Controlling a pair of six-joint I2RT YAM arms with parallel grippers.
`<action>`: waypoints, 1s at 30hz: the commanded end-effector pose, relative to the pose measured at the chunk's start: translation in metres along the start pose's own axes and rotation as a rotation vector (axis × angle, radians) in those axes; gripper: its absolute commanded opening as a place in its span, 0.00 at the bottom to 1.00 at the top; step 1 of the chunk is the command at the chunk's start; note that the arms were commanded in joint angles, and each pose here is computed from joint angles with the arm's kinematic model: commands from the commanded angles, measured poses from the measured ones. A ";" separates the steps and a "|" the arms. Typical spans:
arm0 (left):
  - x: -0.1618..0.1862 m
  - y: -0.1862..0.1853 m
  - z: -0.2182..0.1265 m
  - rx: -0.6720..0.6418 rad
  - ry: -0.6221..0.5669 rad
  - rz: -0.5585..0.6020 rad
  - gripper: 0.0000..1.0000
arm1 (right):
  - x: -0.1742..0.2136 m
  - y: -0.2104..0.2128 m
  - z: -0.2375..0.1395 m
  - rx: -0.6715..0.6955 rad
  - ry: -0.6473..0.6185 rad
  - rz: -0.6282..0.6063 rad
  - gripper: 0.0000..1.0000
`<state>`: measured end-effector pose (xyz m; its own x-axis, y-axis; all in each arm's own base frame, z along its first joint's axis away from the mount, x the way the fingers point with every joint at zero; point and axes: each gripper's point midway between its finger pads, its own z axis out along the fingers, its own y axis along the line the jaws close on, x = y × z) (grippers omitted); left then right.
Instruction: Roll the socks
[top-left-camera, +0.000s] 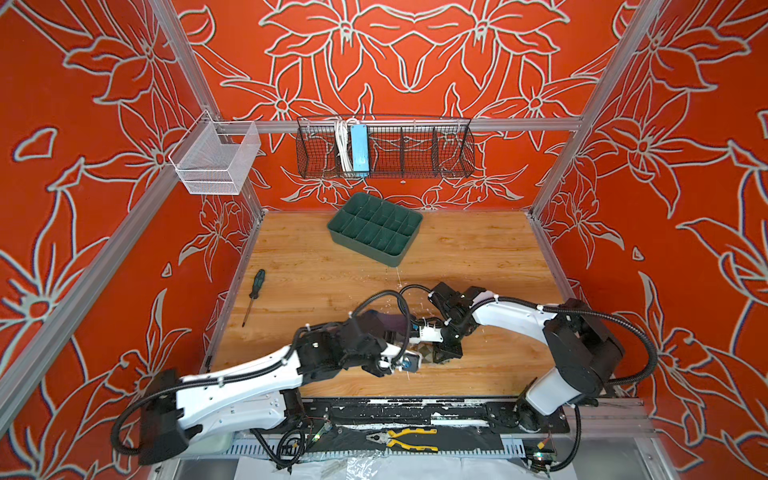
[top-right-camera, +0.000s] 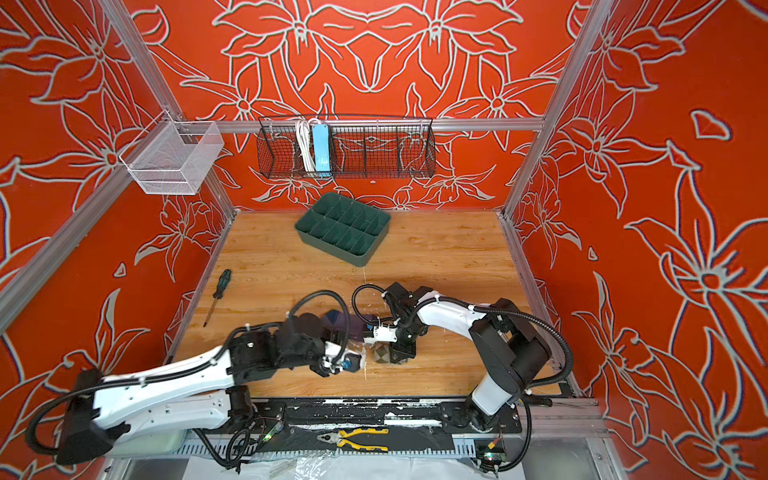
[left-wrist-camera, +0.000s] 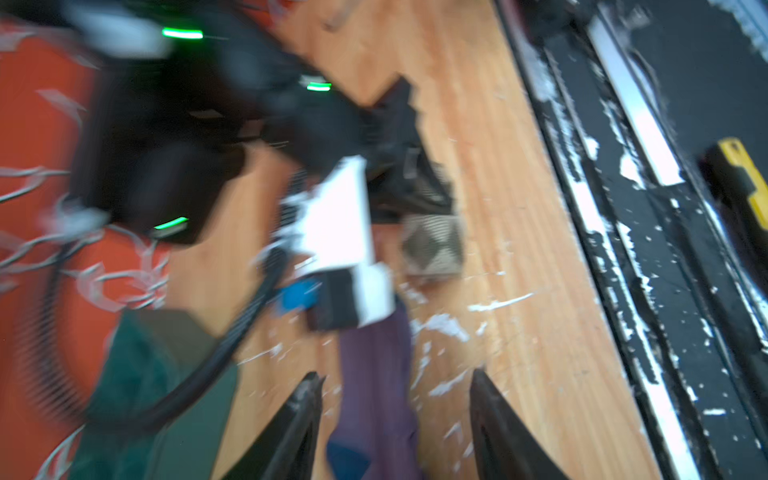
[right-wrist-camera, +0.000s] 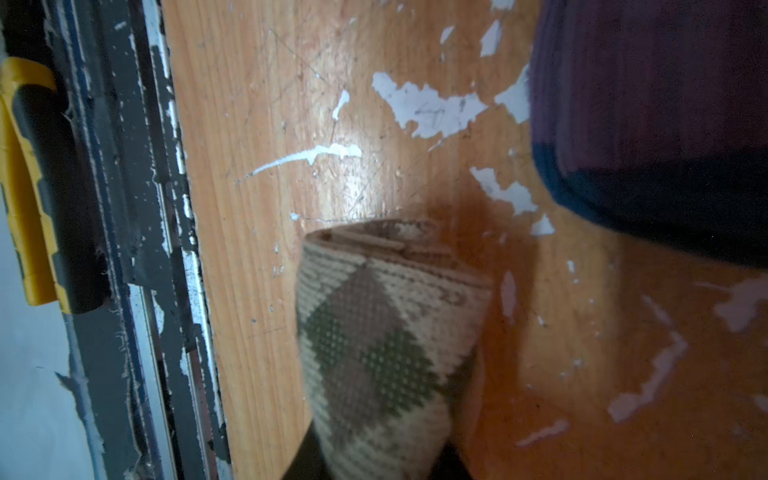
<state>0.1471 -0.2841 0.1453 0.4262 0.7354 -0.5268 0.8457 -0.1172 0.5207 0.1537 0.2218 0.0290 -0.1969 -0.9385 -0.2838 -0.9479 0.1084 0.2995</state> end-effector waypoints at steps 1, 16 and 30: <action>-0.009 0.003 0.031 -0.029 -0.023 0.001 0.55 | 0.018 0.005 0.014 -0.043 0.076 0.048 0.00; 0.016 0.098 -0.041 -0.466 0.054 -0.472 0.65 | -0.023 -0.043 -0.092 0.363 -0.208 0.272 0.00; 0.090 0.151 -0.060 -0.352 0.010 -1.484 0.85 | -0.046 -0.065 -0.281 0.805 -0.728 0.616 0.00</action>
<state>0.3002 -0.1841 0.2275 -0.5374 0.1993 -0.8194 0.4565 0.8858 -0.0839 0.2801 0.1766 0.2388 -0.4920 -0.4904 -0.7193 -0.6255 0.7738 -0.0998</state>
